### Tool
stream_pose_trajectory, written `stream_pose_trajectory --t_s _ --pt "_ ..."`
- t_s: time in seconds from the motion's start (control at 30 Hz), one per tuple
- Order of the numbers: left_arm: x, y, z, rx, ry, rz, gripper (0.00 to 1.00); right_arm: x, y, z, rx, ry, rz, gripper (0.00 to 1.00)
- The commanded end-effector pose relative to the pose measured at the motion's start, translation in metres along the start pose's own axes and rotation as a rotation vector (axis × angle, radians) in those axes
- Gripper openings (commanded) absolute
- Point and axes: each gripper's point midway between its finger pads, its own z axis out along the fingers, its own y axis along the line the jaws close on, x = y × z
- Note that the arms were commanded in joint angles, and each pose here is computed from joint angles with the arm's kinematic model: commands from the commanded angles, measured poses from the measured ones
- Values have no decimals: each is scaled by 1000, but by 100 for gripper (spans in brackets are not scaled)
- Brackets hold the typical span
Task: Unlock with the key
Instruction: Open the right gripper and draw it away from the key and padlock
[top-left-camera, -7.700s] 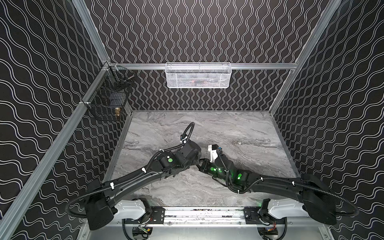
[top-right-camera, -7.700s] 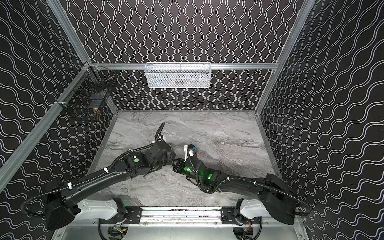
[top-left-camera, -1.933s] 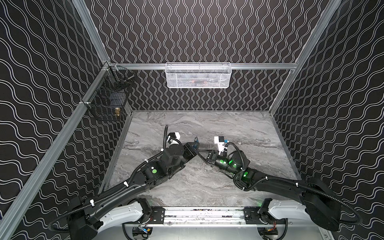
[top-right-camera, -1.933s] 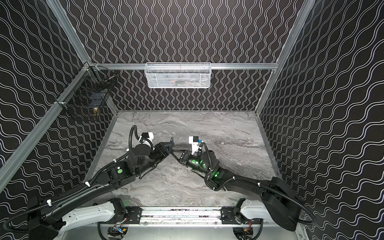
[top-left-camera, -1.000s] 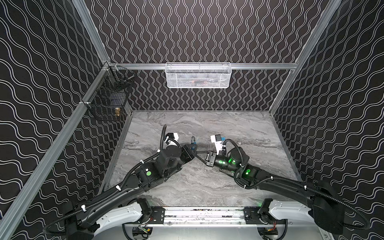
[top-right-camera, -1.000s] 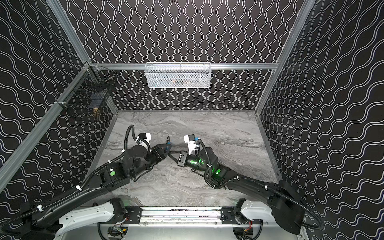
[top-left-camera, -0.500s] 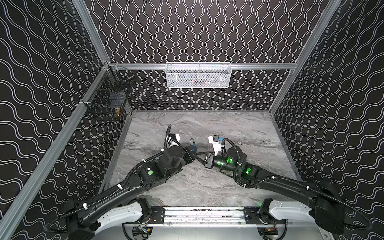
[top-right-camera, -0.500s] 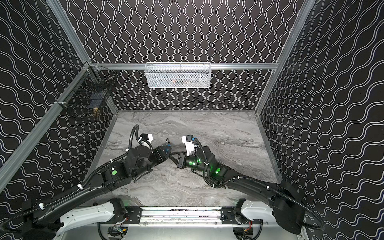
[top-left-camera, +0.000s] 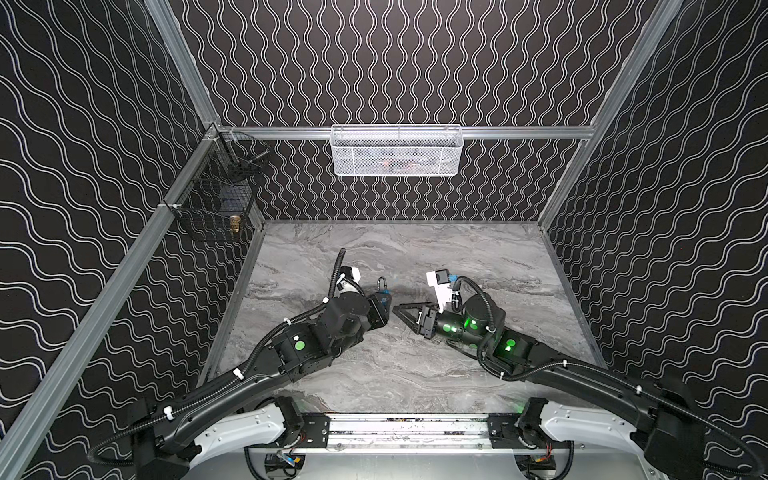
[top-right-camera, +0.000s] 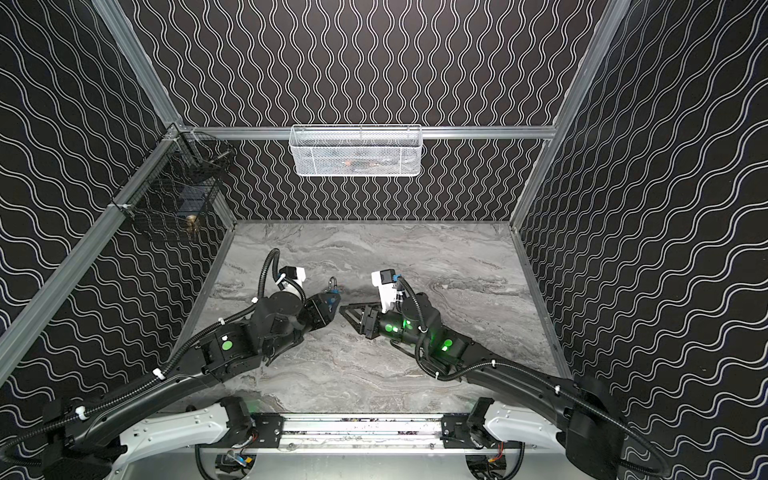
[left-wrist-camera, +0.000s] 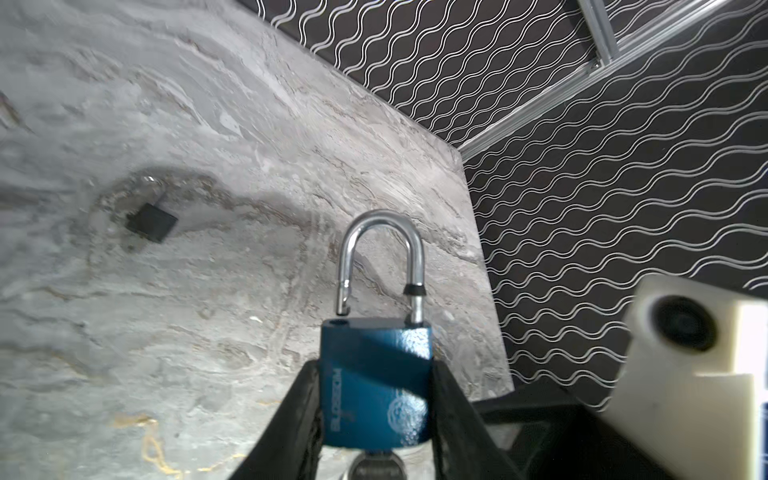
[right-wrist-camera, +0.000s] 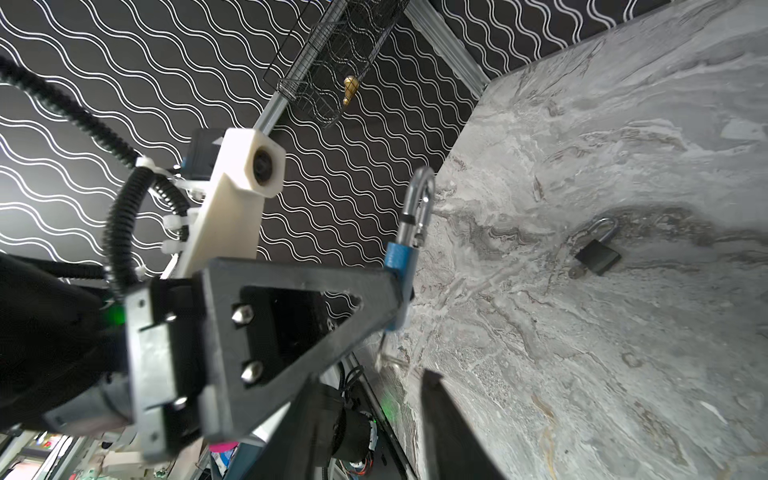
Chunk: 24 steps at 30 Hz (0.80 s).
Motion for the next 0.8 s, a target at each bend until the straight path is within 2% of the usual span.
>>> stream_pose_trajectory --t_s 0.0,0.07,0.2,0.37,0.57,0.63,0.77 --pt "-8 9 -3 -24 -58 171 0 0 -10 -8 99 33 -45 54" --pt "-5 14 -4 -14 -74 275 0 -3 -9 -12 126 59 -66 63" --pt "9 10 -5 118 -113 492 0 -7 -17 -14 213 151 -87 70" --pt "22 9 -10 232 -168 638 0 -10 -26 -7 282 251 -118 75" --pt "29 12 -3 236 -187 722 0 -15 -36 10 370 363 -183 77" --pt "29 12 -1 239 -193 731 0 -23 -44 12 434 361 -189 78" --pt "29 13 0 237 -207 742 0 -25 -48 21 445 394 -204 79"
